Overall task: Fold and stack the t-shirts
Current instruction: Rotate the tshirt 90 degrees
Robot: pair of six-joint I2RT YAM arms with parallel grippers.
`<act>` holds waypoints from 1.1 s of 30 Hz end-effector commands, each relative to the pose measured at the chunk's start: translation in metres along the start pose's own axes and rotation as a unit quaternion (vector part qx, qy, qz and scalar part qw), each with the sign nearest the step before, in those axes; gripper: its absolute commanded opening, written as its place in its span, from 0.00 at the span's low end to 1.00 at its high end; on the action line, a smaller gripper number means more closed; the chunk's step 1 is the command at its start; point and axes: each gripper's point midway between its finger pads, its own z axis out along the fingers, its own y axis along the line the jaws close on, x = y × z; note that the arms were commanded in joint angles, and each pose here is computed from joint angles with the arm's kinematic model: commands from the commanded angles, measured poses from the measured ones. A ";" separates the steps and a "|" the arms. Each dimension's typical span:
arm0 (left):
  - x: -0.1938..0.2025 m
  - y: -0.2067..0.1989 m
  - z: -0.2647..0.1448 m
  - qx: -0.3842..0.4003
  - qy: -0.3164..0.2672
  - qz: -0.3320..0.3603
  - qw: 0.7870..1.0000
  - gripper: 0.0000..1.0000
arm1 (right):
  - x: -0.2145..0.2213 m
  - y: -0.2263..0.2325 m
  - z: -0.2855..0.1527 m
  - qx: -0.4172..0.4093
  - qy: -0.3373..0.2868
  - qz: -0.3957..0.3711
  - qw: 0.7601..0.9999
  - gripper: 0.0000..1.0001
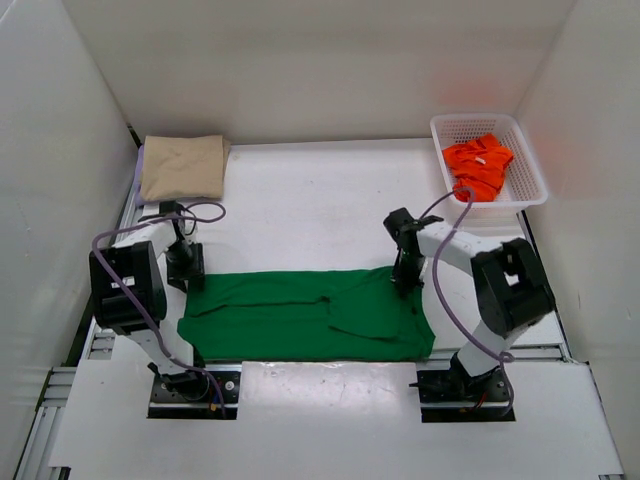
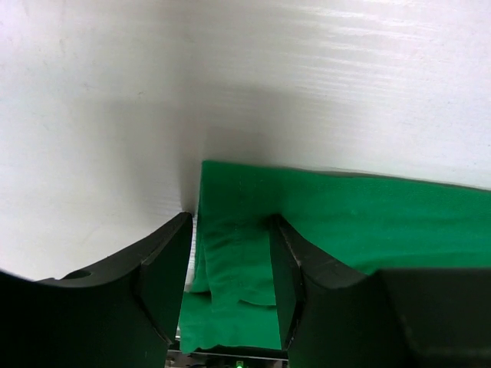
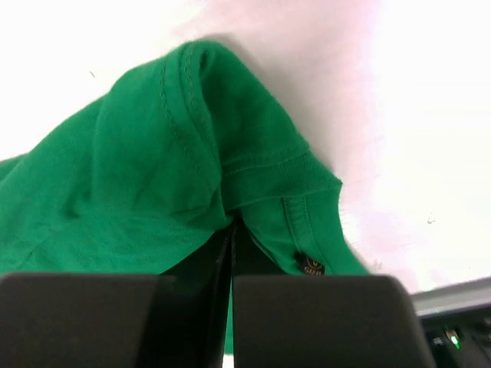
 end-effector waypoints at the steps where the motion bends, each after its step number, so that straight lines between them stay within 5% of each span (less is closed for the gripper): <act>1: -0.003 0.010 -0.001 -0.002 -0.028 -0.020 0.999 0.56 | -0.029 0.018 0.025 0.009 -0.010 0.005 1.000 0.00; 4: -0.007 0.015 -0.010 0.009 -0.048 -0.037 0.998 0.58 | -0.065 0.034 0.028 0.024 -0.012 -0.002 1.000 0.00; 5: -0.005 0.019 -0.013 0.015 -0.050 -0.049 0.997 0.60 | -0.114 0.063 0.005 -0.004 -0.062 0.007 0.998 0.00; 8: -0.017 0.018 -0.033 0.046 -0.082 -0.064 0.994 0.73 | -0.171 0.092 0.006 0.015 -0.085 0.001 0.996 0.00; 9: -0.017 0.016 -0.038 0.053 -0.083 -0.064 0.993 0.75 | -0.225 0.126 -0.010 -0.018 -0.136 0.010 0.990 0.00; 14: -0.017 0.011 -0.052 0.070 -0.079 -0.063 0.992 0.76 | -0.304 0.179 -0.073 -0.143 -0.237 0.032 0.960 0.00; 19: -0.013 0.009 -0.050 0.081 -0.068 -0.067 0.992 0.76 | -0.281 0.157 -0.092 -0.148 -0.272 0.016 0.951 0.00; 25: -0.020 0.010 -0.049 0.081 -0.067 -0.067 0.992 0.76 | -0.184 0.098 -0.044 -0.052 -0.123 0.010 0.991 0.00; 33: -0.023 0.014 -0.050 0.070 -0.071 -0.068 0.993 0.77 | -0.099 0.078 -0.003 -0.040 -0.045 0.028 0.998 0.00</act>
